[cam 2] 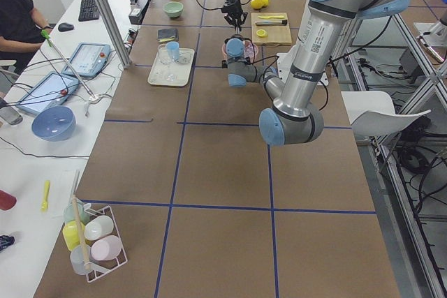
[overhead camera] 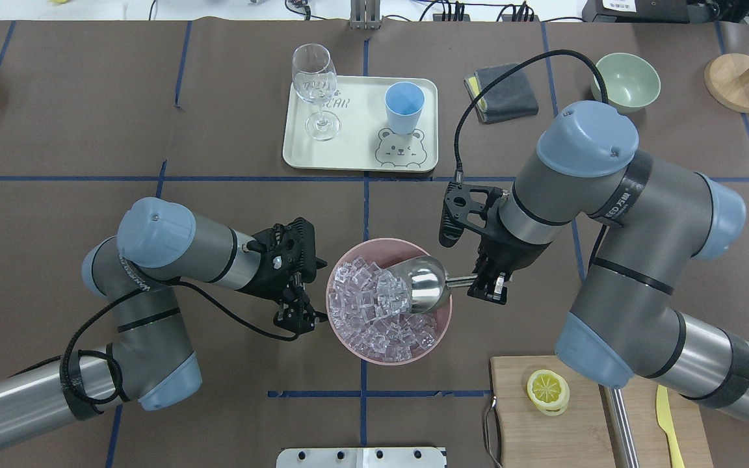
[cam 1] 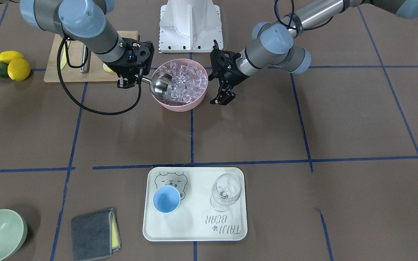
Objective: Put ice in cup with scoop
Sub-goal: 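Drag the scoop through the ice and tilt it up to load cubes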
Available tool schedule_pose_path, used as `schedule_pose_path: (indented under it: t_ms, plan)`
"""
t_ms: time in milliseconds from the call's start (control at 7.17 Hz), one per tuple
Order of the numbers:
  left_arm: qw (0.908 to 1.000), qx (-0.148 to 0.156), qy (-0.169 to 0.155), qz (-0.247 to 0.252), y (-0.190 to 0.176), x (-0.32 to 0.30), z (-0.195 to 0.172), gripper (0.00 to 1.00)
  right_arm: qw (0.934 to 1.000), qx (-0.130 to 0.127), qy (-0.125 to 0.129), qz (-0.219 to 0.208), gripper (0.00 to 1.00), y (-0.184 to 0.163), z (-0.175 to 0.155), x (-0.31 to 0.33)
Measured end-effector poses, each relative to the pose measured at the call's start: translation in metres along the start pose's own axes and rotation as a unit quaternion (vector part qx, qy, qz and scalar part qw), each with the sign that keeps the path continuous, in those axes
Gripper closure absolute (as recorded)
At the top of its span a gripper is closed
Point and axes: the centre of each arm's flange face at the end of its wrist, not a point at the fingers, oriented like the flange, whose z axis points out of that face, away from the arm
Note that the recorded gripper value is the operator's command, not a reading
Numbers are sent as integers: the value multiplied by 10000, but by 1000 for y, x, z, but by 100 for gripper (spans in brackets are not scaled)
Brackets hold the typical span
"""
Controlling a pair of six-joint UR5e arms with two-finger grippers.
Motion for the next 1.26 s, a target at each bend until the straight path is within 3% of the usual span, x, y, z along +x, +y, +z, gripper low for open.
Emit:
schedule_pose_path:
  t_ms: [1256]
  plan:
    - [10000, 2, 1, 0, -5, 0, 0, 0, 9975, 537, -455, -107, 100, 34, -11, 13]
